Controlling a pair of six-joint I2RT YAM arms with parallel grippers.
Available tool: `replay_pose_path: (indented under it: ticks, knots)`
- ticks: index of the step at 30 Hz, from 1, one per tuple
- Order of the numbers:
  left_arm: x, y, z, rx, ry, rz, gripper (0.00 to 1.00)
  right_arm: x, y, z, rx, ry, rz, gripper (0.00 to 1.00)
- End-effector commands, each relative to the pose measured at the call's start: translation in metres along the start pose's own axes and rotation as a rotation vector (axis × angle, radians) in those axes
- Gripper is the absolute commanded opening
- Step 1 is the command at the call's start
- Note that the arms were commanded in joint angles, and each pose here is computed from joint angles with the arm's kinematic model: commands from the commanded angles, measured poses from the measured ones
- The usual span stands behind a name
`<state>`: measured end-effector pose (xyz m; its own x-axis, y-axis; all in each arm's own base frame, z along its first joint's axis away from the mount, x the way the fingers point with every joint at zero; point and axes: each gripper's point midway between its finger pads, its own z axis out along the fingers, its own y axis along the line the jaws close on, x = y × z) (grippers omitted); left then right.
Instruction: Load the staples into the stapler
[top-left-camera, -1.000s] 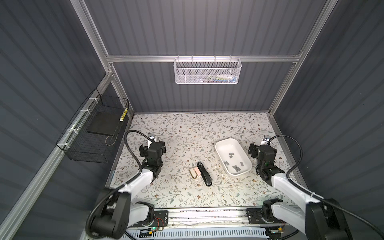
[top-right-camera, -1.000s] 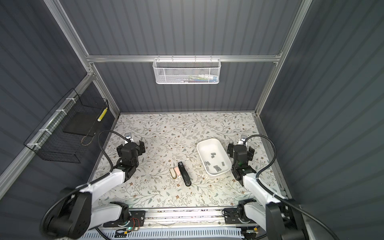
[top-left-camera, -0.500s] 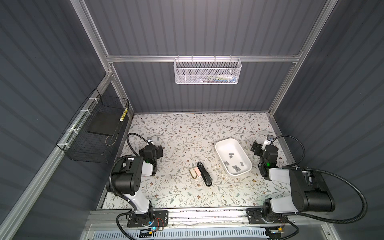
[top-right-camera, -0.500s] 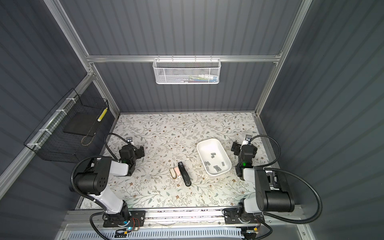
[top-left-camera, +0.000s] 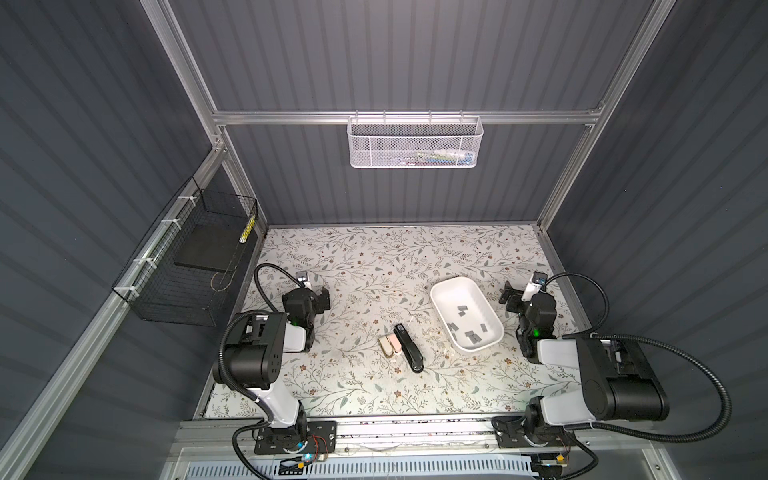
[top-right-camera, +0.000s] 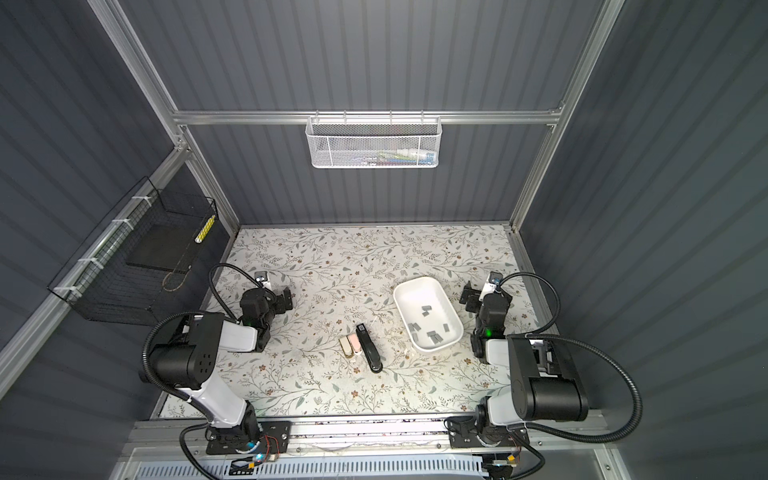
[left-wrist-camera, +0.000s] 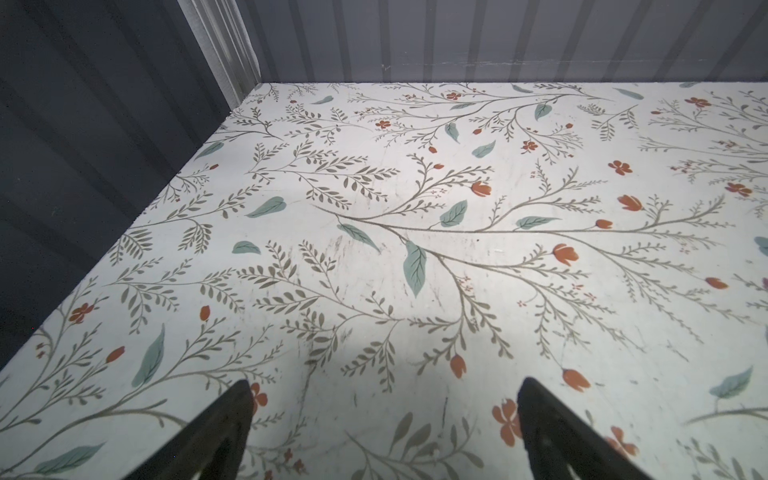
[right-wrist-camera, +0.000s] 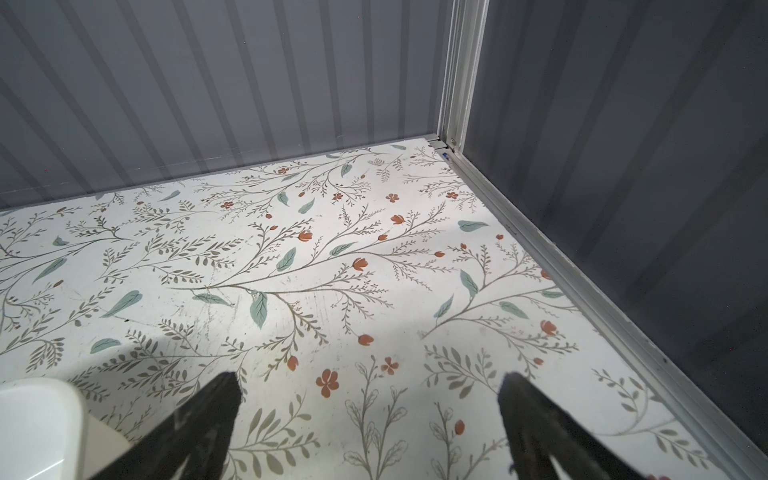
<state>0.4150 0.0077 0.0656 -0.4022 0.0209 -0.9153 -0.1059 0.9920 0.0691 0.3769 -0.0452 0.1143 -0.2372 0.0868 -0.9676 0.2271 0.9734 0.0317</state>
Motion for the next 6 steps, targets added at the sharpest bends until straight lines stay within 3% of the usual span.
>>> replay_pose_path:
  ticks: [1,4,6]
  knots:
    - [0.000,-0.003,0.001,0.013,-0.008,-0.007,0.99,-0.006,0.002,0.002,-0.009,-0.022,0.011,0.99]
    - [0.000,-0.003,0.001,0.013,-0.008,-0.008,0.99,-0.007,0.002,0.001,-0.012,-0.026,0.010,0.99]
    - [0.000,-0.003,0.001,0.012,-0.008,-0.006,0.99,-0.007,0.017,0.002,-0.094,-0.022,-0.026,0.99]
